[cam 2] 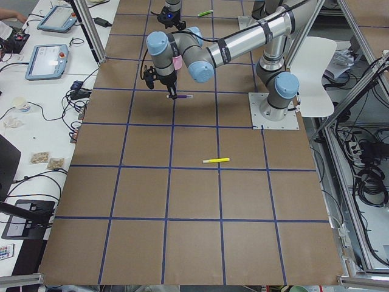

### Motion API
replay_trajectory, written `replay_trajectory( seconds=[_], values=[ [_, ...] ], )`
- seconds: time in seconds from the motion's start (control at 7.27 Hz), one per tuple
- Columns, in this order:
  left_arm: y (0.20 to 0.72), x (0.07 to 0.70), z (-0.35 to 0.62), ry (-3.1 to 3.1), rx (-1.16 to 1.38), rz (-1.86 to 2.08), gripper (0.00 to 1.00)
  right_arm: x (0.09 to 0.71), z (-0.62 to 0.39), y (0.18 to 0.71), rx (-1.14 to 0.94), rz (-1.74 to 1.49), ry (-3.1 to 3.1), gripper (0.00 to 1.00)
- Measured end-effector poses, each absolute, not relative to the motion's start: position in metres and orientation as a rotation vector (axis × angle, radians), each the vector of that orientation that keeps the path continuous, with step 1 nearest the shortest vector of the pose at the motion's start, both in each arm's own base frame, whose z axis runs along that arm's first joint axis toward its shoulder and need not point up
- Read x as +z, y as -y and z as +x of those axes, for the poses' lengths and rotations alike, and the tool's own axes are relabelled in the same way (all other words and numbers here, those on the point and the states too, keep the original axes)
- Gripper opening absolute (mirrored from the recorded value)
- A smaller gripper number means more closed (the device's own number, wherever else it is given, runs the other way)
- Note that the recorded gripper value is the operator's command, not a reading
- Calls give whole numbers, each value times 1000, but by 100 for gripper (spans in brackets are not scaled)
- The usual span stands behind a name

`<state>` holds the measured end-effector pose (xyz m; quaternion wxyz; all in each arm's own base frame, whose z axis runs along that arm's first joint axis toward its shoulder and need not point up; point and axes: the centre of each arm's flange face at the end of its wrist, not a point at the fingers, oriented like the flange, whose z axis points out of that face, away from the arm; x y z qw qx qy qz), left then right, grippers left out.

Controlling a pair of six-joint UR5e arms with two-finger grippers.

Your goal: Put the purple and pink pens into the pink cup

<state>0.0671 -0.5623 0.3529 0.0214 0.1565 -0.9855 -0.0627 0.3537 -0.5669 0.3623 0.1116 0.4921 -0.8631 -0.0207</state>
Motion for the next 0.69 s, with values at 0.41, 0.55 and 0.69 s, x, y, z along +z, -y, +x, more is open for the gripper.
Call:
replay_trajectory(
  seconds=[0.41, 0.55, 0.69],
  values=[
    [571, 376, -33, 3080, -11, 532, 0, 466, 227, 583, 32, 1183, 2730, 94],
    [572, 386, -83, 3072, 112, 543, 0, 487, 185, 573, 39, 1072, 2790, 93],
    [568, 395, -127, 3052, 213, 550, 0, 494, 155, 557, 23, 951, 2860, 96]
  ],
)
